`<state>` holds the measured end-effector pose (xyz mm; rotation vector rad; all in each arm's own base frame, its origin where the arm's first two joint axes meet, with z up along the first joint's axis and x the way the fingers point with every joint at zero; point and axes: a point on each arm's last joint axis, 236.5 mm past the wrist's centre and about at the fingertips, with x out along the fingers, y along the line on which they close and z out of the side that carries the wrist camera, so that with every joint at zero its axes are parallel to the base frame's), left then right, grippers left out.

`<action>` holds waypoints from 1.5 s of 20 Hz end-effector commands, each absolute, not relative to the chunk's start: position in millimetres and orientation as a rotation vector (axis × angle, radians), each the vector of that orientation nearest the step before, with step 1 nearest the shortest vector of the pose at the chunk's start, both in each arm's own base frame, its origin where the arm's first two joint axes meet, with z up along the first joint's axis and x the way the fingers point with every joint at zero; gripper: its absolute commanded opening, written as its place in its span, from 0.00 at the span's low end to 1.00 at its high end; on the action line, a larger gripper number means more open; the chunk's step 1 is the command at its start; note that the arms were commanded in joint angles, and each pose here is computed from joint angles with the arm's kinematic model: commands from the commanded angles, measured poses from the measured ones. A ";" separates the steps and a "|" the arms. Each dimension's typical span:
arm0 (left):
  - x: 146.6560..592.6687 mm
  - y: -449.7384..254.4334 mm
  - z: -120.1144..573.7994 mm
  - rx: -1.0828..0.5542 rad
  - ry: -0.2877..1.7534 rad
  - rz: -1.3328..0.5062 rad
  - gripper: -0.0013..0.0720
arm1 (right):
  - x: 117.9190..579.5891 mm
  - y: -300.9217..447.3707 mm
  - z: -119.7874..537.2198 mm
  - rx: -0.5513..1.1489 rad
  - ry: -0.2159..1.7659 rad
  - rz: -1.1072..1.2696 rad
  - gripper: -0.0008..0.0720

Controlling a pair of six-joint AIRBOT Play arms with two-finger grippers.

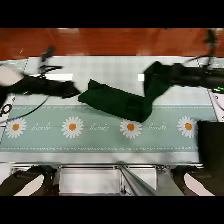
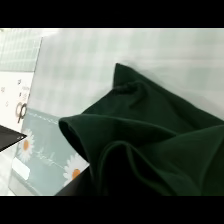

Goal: Fold the shirts.

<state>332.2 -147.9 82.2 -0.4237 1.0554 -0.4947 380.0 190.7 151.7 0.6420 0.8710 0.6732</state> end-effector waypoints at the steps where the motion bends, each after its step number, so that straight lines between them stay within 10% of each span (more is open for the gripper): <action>1: 308.1 -72.8 87.2 -0.510 0.918 -0.288 0.04 | 412.3 268.8 122.9 0.660 0.932 0.750 0.05; 13: 277.9 -35.2 59.9 -0.564 0.938 -0.179 0.04 | 448.9 397.7 16.4 0.723 1.165 0.833 0.06; 15: 277.7 -34.6 52.9 -0.574 0.948 -0.172 0.04 | 441.2 405.9 3.7 0.730 1.203 0.840 0.48; 18: 281.7 -30.9 47.8 -0.583 0.941 -0.153 0.04 | 428.2 398.7 4.9 0.708 1.260 0.879 0.58; 23: 308.6 -33.6 69.7 -0.699 0.814 -0.160 0.04 | 416.2 292.8 66.6 0.642 1.338 0.913 0.58; 30: 315.1 -46.9 84.7 -0.798 0.775 -0.211 0.04 | 372.8 61.6 131.0 0.256 1.166 0.314 0.58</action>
